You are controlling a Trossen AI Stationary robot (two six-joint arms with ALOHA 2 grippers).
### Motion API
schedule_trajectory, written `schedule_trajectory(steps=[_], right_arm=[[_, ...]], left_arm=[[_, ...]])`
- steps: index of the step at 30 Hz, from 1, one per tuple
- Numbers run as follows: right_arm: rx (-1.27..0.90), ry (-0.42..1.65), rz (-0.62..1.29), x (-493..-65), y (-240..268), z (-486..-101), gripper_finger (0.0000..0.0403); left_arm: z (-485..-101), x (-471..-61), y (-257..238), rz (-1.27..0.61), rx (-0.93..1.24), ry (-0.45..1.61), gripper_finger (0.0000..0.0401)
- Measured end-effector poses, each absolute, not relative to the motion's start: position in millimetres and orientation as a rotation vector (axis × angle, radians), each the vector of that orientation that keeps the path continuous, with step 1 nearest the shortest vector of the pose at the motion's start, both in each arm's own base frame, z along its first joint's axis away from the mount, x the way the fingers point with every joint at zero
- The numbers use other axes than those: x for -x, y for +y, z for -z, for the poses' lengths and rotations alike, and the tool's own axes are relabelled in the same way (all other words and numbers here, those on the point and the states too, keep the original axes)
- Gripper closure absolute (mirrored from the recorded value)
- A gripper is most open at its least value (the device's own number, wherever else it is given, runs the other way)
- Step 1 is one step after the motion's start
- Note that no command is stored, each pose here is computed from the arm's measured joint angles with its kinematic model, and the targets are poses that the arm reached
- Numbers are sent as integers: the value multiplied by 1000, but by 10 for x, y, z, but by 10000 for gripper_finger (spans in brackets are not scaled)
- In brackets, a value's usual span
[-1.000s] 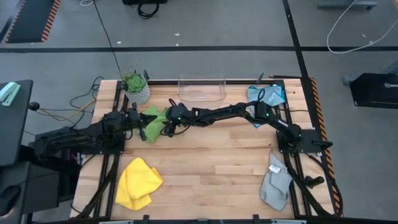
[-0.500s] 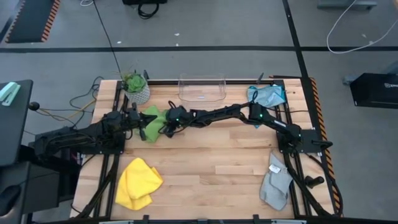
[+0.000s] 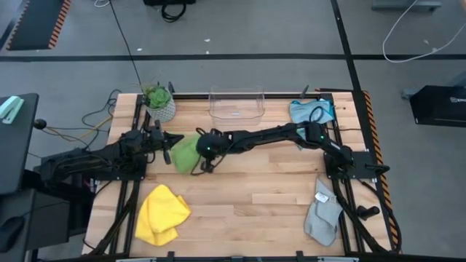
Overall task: Fold microfiber towels
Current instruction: Fold the green microfiber cloth
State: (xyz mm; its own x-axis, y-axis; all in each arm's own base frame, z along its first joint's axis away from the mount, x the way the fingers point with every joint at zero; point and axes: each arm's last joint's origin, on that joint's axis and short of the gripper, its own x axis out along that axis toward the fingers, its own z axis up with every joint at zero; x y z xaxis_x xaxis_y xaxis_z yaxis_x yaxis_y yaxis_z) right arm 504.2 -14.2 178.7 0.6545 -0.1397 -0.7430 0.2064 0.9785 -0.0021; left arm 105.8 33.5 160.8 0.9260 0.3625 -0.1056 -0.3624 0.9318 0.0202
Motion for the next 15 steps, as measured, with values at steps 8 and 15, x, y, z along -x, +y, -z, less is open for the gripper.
schedule_trajectory(steps=[8, 15], right_arm=[[-39, 1004, 108, -4382, 381, -1713, 393], [-149, 1042, 111, -3449, 688, -1433, 390]], left_arm=[[-1605, -1080, 259, -302, 23, 107, 395], [-1606, -1094, 192, -242, 57, 102, 394]])
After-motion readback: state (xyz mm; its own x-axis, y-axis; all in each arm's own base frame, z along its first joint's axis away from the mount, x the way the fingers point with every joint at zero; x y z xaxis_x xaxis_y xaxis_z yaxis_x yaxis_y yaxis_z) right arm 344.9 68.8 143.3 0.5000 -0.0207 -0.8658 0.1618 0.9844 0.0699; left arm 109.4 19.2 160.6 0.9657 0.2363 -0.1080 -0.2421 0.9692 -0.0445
